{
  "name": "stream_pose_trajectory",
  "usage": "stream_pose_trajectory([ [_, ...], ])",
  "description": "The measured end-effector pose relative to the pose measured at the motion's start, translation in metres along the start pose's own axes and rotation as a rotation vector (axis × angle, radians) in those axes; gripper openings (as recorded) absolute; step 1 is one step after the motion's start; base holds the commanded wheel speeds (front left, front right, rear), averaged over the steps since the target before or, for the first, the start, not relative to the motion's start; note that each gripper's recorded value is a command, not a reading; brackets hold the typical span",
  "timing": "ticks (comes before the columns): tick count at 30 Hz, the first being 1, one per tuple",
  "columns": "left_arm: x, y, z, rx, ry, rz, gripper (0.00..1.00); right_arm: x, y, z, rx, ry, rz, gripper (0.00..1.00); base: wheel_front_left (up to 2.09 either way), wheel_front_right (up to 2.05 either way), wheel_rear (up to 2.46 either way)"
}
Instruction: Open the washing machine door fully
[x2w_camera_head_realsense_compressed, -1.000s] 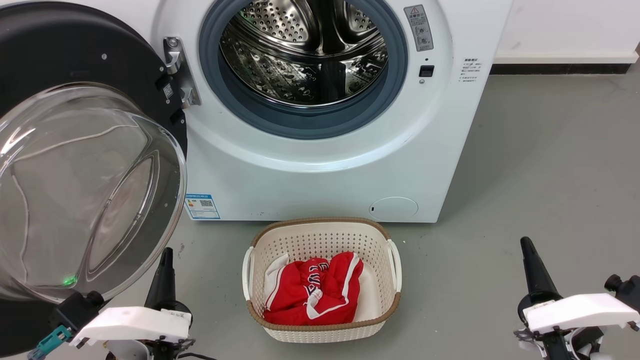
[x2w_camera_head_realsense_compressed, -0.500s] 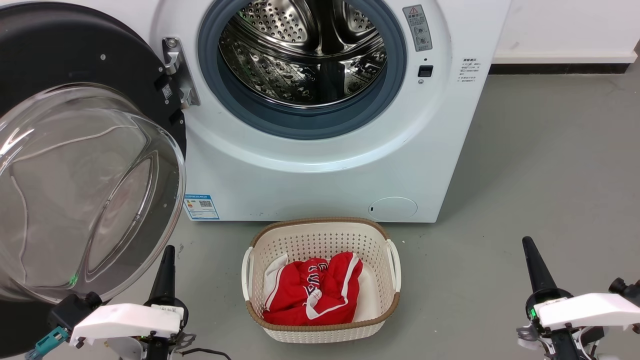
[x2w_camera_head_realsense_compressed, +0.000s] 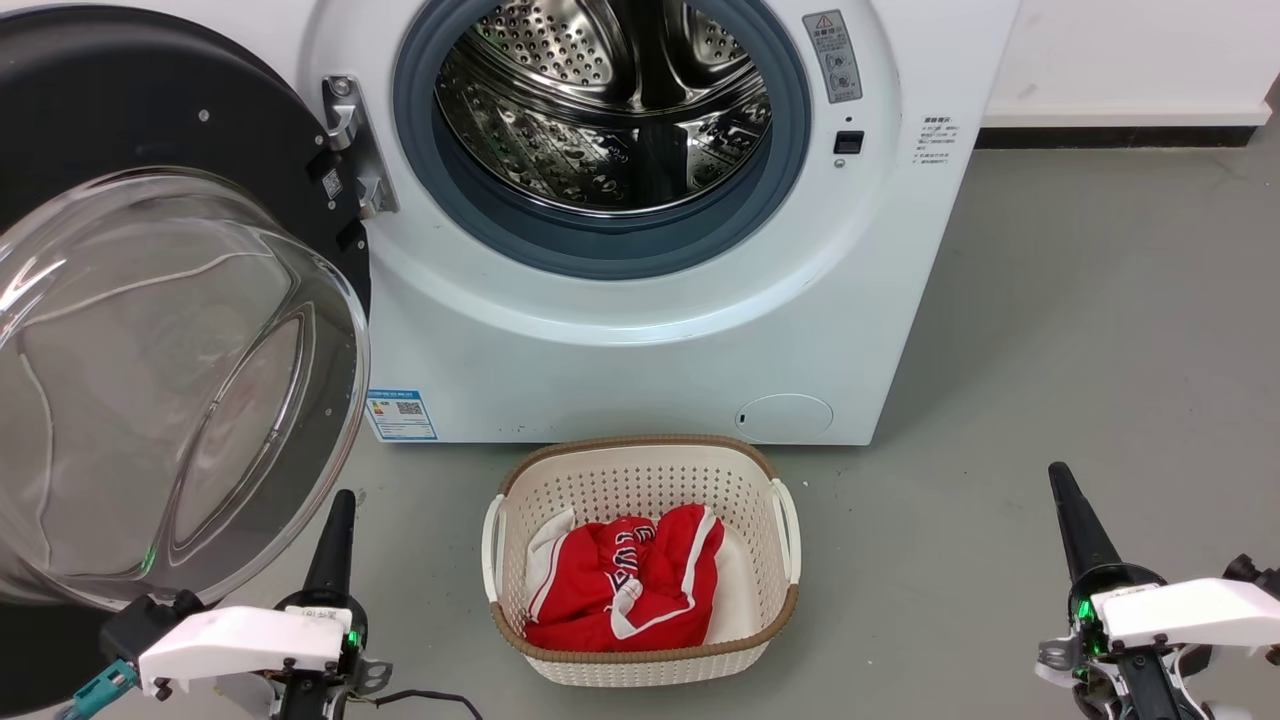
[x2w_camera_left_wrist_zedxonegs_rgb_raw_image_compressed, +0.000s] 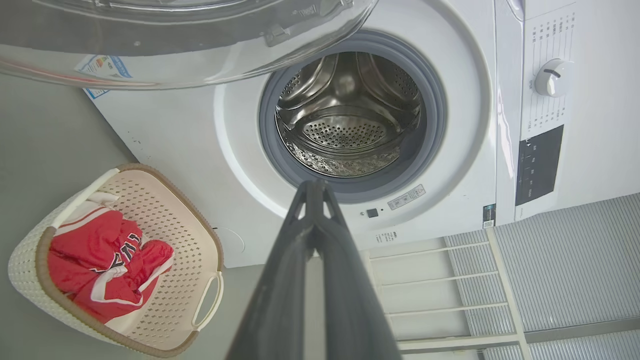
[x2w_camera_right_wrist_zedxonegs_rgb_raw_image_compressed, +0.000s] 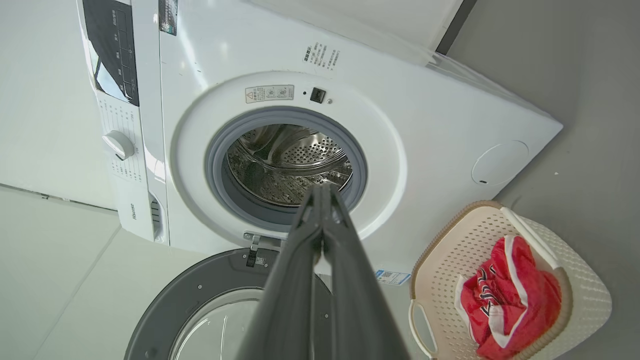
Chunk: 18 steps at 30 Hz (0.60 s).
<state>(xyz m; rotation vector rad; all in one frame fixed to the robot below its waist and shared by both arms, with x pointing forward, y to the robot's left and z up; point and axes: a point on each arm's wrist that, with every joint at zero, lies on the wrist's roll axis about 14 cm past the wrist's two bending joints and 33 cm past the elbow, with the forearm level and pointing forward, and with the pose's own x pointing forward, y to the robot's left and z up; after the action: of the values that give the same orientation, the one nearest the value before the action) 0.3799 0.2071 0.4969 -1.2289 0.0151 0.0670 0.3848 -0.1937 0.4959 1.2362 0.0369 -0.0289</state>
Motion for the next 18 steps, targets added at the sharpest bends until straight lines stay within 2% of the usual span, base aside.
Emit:
stream_pose_trajectory([
  [18,0.0035,-0.0042,-0.0025,-0.156,0.017,-0.018,0.00,0.0004,0.0009,0.0033,0.153,-0.001,0.008,0.00,0.00,0.00,0.00],
])
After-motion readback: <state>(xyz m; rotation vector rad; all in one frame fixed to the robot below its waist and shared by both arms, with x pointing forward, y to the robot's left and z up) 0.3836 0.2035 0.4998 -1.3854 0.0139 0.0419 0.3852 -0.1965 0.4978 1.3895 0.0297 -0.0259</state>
